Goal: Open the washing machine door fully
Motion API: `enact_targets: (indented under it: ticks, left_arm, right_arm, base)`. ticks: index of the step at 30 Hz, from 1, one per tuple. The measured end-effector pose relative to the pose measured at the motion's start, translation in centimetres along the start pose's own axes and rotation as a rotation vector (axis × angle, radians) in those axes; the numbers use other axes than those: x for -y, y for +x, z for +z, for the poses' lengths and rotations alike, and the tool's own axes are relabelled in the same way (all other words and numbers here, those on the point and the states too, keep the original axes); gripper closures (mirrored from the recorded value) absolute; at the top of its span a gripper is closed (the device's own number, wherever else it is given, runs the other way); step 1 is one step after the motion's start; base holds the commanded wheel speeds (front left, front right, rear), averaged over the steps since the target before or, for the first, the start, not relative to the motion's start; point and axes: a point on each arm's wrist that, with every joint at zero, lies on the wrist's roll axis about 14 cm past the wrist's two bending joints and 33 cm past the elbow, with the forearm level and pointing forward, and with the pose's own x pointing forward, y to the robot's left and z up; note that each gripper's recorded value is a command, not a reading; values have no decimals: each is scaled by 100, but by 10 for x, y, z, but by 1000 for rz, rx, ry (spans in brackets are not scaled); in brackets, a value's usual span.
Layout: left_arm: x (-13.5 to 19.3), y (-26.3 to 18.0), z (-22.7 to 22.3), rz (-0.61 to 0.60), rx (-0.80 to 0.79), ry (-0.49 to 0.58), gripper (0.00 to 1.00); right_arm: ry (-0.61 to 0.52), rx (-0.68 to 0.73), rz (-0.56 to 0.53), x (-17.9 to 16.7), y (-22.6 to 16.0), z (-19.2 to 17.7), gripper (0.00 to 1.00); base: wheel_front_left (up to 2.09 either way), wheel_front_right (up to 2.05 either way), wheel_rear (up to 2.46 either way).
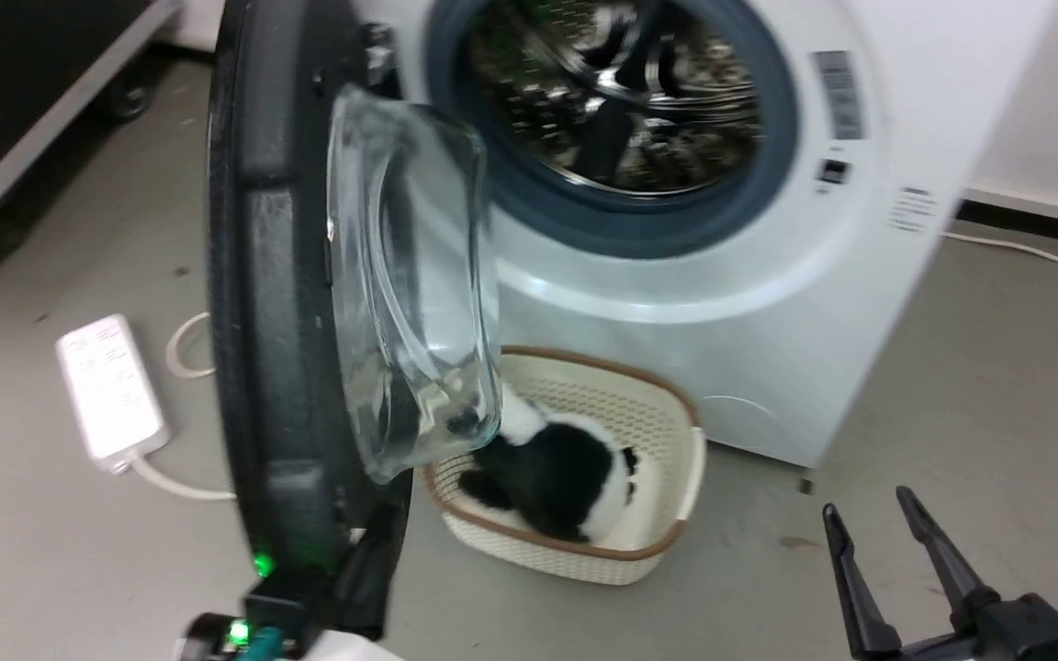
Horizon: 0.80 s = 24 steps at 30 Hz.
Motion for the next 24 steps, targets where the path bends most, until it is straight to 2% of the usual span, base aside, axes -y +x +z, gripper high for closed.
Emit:
enact_targets:
  ticks: [7,10,15,18,21,24]
  left_arm:
    - [-76,-26,8,249,24,0,100]
    - [-109,-35,14,333,28,34,100]
    - [-153,-31,25,422,19,89,100]
    - [-175,-27,17,466,-33,50,100]
    - [-209,-19,19,505,-81,109,100]
    - [-225,-12,23,525,-85,124,100]
  right_arm:
    - [23,-14,115,-34,27,-11,0]
    - [25,-21,162,-48,39,-17,0]
    - [21,-38,206,-59,54,-31,0]
    - [19,-51,213,-60,61,-40,0]
    - [13,-94,217,-59,65,-55,0]
    - [17,-113,216,-58,64,-62,0]
  base:
    - [0,0,0]
    - [0,0,0]
    - [0,0,0]
    - [0,0,0]
    - [0,0,0]
    - [0,0,0]
